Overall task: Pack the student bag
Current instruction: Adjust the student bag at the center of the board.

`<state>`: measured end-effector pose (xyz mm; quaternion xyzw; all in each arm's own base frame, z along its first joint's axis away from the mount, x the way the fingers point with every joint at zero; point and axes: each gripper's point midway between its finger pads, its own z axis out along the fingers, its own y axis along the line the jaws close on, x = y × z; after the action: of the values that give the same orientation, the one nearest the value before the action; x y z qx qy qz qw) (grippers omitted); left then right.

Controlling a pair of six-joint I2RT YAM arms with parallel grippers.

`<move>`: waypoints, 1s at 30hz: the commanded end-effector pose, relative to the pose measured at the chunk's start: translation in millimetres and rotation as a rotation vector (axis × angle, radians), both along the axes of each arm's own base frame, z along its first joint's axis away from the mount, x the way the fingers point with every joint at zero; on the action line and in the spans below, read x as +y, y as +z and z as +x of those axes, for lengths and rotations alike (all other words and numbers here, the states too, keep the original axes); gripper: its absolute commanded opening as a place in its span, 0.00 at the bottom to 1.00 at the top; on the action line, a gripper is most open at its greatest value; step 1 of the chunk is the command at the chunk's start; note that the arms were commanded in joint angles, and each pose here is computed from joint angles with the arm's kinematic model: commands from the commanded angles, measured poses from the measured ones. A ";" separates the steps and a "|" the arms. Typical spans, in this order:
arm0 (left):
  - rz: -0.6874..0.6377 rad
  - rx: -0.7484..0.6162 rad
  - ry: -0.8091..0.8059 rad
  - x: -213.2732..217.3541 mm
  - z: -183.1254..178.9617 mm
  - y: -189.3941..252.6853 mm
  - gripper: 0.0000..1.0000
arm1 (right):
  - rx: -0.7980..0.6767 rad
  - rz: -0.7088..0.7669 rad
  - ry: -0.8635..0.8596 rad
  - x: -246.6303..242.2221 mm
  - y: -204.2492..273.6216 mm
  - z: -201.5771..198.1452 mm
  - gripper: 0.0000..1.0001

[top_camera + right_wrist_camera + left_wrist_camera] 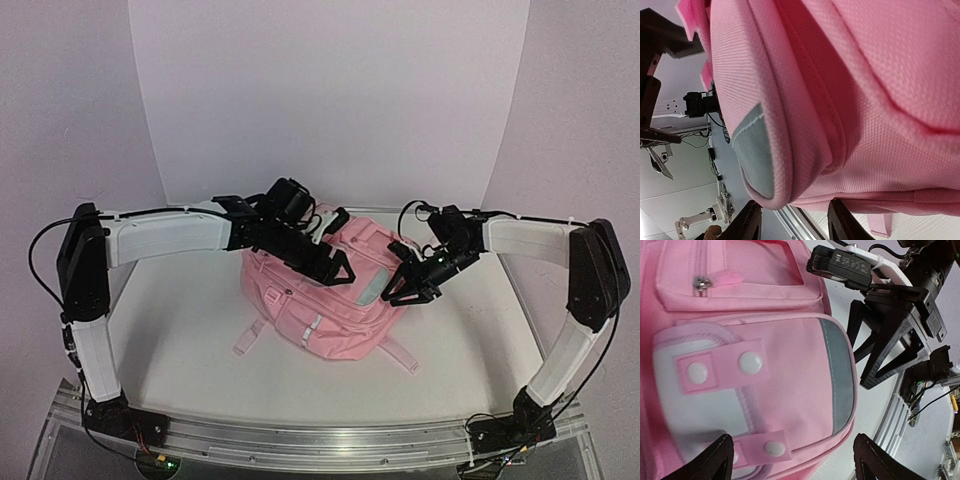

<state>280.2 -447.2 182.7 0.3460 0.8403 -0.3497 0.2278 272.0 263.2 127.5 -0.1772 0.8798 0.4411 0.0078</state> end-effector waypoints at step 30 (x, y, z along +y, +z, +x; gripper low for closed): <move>-0.169 0.097 0.212 115.3 104.0 12.0 0.37 | -0.192 -0.030 -0.026 22.6 1.9 46.8 0.55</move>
<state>430.4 -307.1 169.0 0.1687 0.8768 -0.3682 0.2592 272.4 272.5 112.1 -0.1849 0.8871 0.4227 0.0125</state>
